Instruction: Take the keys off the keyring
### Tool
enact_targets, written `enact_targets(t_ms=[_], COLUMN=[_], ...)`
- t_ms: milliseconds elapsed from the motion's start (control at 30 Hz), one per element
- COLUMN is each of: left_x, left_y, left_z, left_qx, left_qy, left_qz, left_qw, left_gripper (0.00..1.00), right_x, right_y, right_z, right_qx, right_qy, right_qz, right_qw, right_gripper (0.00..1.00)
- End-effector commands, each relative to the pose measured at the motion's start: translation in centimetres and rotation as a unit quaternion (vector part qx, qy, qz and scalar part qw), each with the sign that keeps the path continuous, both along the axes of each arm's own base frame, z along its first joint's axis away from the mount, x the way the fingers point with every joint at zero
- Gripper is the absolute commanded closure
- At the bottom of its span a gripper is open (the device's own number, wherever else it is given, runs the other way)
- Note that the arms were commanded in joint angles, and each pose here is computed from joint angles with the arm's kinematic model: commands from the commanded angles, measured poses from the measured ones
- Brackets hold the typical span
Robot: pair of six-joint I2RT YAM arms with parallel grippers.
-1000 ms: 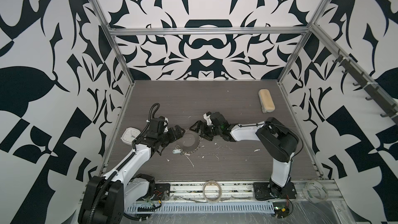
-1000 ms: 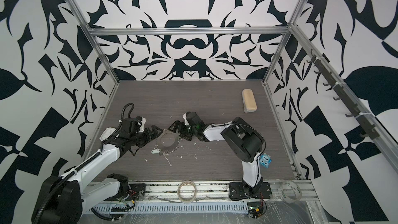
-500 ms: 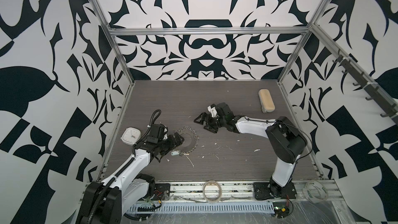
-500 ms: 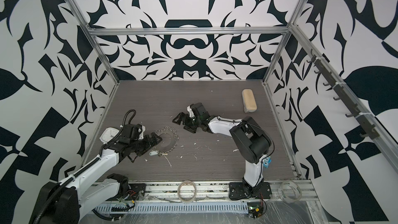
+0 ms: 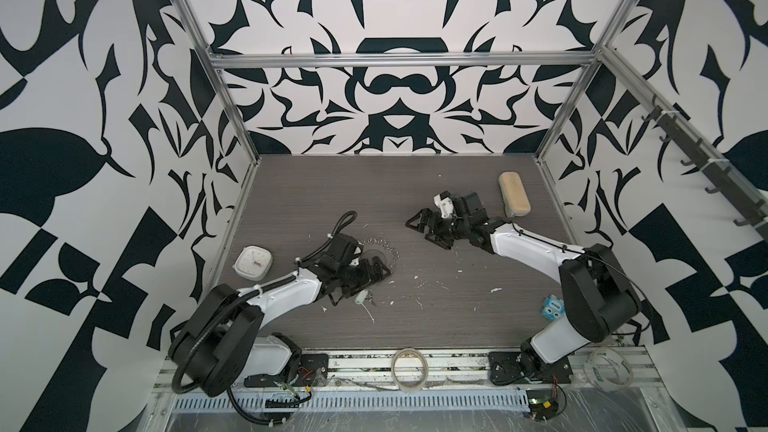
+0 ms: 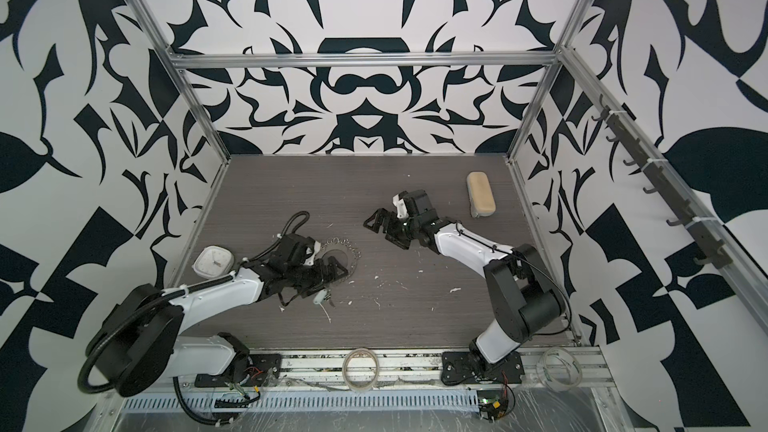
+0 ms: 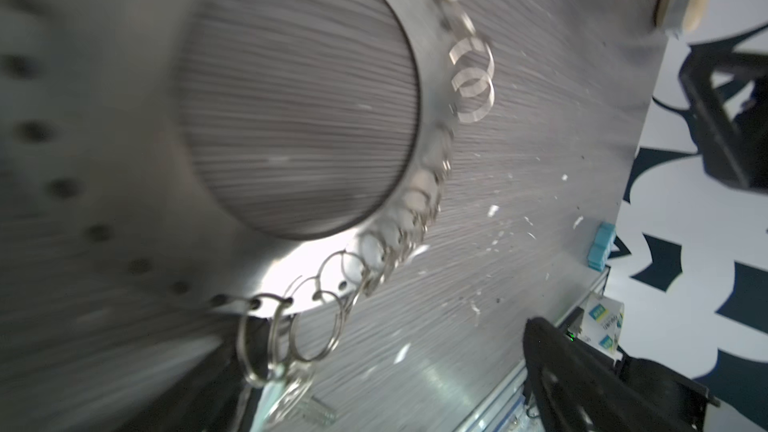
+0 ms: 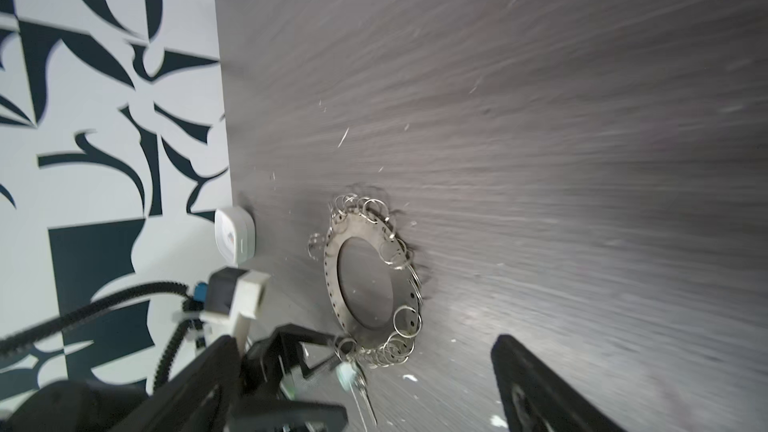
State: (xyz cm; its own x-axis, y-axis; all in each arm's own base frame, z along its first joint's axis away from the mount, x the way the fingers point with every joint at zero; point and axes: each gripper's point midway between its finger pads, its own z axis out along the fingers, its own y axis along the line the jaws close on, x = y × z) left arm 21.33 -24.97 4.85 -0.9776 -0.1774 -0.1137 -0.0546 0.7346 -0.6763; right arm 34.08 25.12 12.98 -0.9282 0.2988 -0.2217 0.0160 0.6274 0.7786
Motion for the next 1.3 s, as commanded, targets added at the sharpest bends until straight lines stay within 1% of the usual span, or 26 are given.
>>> enact_targets(t_ms=[0,100,167,333,400,500,600,700,767,833,967,1133,1200,1267], left_x=[0.5,1.2,1.5,1.0,1.2,2.6,4.2,5.3,5.9,6.2,5.7,4.1,3.6,3.1], left_y=[-3.3,-3.6,-2.8,-0.1,1.1,2.7,3.9,3.6,3.7,4.0,5.1,7.4,8.3,8.9], left_z=[1.0,1.9,2.5,3.5,3.6,3.7,3.8,4.4,4.5,4.4,4.2,3.8,3.5,3.9], left_qx=[-0.020,0.003,0.038,0.116,0.134,0.132,0.123,0.101,0.098,0.094,0.096,0.105,0.106,0.102], left_qy=[-0.001,-0.019,-0.029,-0.043,-0.049,-0.050,-0.035,-0.046,-0.052,-0.047,-0.036,-0.032,-0.029,-0.039], left_qz=[-0.010,-0.017,-0.021,-0.039,-0.039,-0.027,-0.022,-0.030,-0.031,-0.029,-0.019,0.003,0.014,0.027], left_qw=[1.000,1.000,0.999,0.992,0.989,0.990,0.992,0.993,0.993,0.994,0.995,0.994,0.994,0.994], left_gripper=[0.01,0.01,0.01,0.01,0.01,0.01,0.01,0.01,0.01,0.01,0.01,0.01,0.01,0.01], right_x=[0.1,-0.5,-1.2,-2.0,-2.1,-2.4,-3.2,-4.1,-4.4,-4.4,-4.3,-3.7,-3.3,-2.9], right_y=[-2.5,-4.1,-4.4,-3.7,-3.2,-1.7,0.3,2.0,3.3,4.7,7.7,11.7,13.3,15.1], right_z=[1.5,1.3,0.5,-1.7,-2.3,-3.0,-3.7,-4.7,-5.4,-5.9,-6.8,-7.5,-7.4,-7.0], right_qx=[-0.003,-0.023,-0.033,-0.003,0.005,0.011,0.013,0.010,0.017,0.025,0.033,0.062,0.078,0.110], right_qy=[-0.023,-0.023,-0.010,0.019,0.026,0.032,0.038,0.043,0.050,0.056,0.063,0.073,0.074,0.075], right_qz=[-0.015,-0.024,-0.025,-0.023,-0.020,-0.009,0.010,0.021,0.030,0.041,0.071,0.106,0.120,0.133], right_qw=[1.000,0.999,0.999,1.000,0.999,0.999,0.999,0.999,0.998,0.997,0.995,0.990,0.987,0.982], right_gripper=[0.02,0.02,0.02,0.02,0.02,0.02,0.02,0.02,0.02,0.02,0.02,0.03,0.03,0.04])
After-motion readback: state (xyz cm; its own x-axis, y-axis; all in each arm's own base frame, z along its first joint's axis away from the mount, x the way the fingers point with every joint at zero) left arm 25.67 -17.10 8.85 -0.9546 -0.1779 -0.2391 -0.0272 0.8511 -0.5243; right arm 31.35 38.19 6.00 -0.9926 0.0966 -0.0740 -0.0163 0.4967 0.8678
